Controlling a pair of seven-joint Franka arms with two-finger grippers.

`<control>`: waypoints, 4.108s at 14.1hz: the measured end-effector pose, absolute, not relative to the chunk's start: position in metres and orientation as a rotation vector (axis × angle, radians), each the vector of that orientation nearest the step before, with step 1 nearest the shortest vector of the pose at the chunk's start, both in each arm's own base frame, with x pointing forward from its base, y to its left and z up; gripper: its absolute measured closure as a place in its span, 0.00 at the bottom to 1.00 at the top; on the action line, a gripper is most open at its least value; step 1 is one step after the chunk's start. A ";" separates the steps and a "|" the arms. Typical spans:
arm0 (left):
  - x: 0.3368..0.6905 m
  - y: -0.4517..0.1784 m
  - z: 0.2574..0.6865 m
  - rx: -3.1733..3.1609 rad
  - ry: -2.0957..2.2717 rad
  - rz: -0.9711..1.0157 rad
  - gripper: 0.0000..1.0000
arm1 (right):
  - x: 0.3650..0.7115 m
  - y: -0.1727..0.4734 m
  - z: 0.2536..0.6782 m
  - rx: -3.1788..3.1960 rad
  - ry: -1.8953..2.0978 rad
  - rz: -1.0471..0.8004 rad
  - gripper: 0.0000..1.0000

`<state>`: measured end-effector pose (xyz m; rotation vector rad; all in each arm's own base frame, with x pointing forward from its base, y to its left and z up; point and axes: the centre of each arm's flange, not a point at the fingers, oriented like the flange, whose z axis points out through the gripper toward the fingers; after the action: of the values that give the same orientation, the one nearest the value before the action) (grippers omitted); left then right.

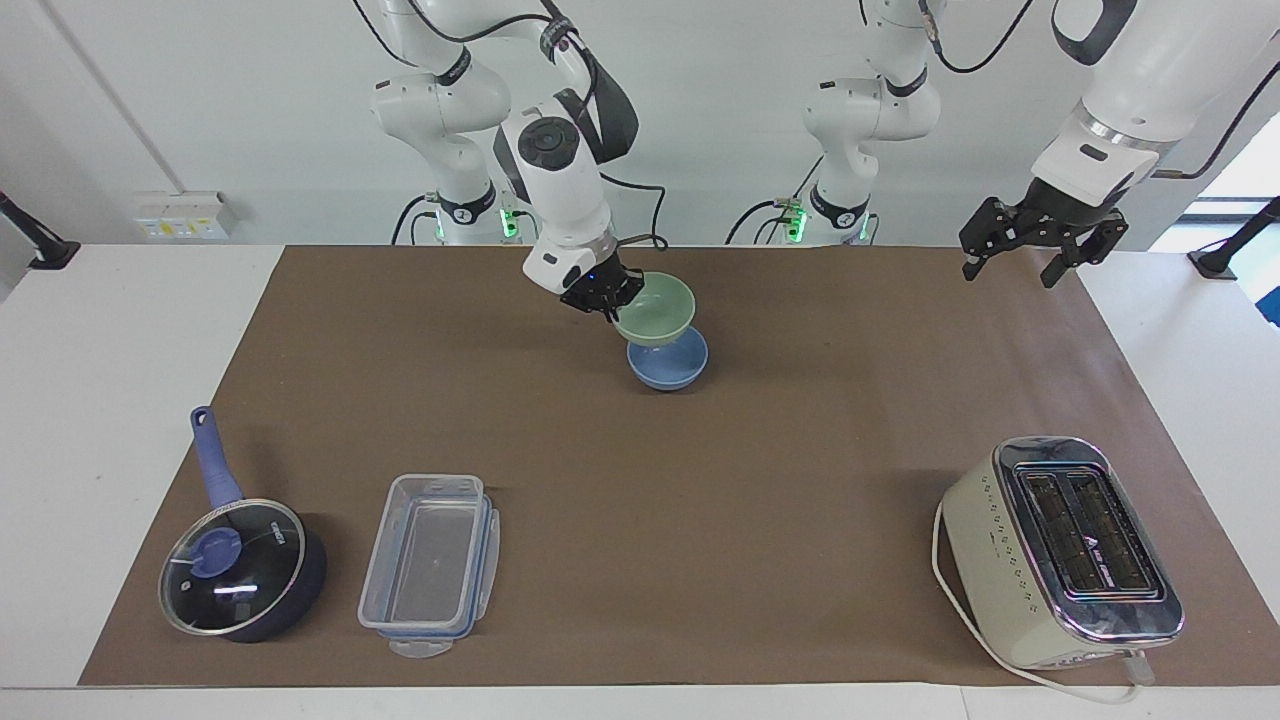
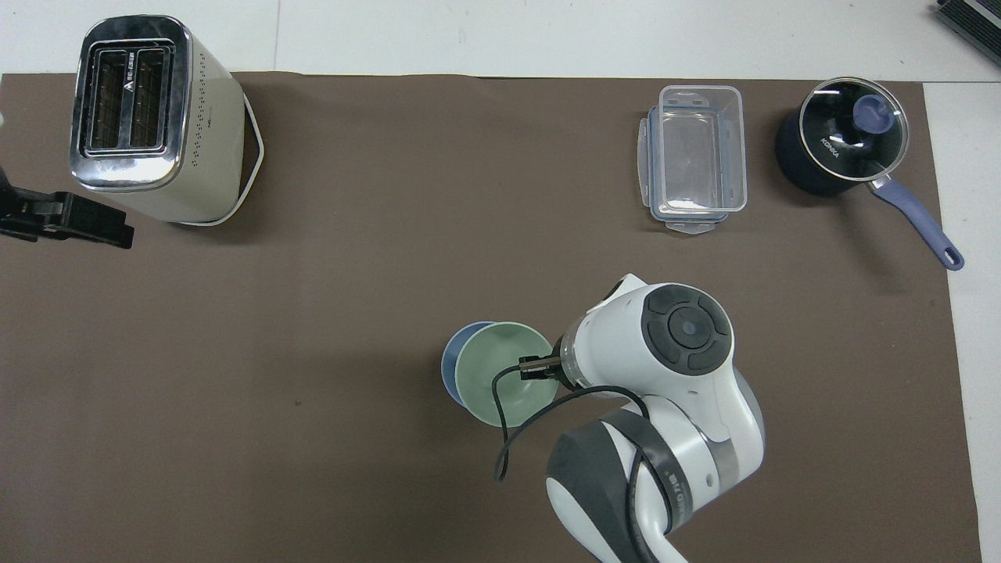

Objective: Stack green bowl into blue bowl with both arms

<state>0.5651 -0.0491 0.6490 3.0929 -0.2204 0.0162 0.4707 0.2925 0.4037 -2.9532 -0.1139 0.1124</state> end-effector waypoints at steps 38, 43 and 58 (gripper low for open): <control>0.550 -0.032 0.646 3.107 -0.181 -0.018 0.00 | 0.472 0.320 0.354 -2.941 -0.177 0.074 0.93; 0.550 -0.032 0.646 3.107 -0.181 -0.017 0.00 | 0.472 0.320 0.353 -2.943 -0.179 0.072 0.87; 0.550 -0.034 0.646 3.107 -0.186 -0.017 0.00 | 0.516 0.256 0.423 -2.973 -0.076 -0.111 0.00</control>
<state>0.5499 -0.0342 0.6462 3.1066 -0.1865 -0.0173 0.5158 0.2558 0.4231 -2.9734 -0.0764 -0.1109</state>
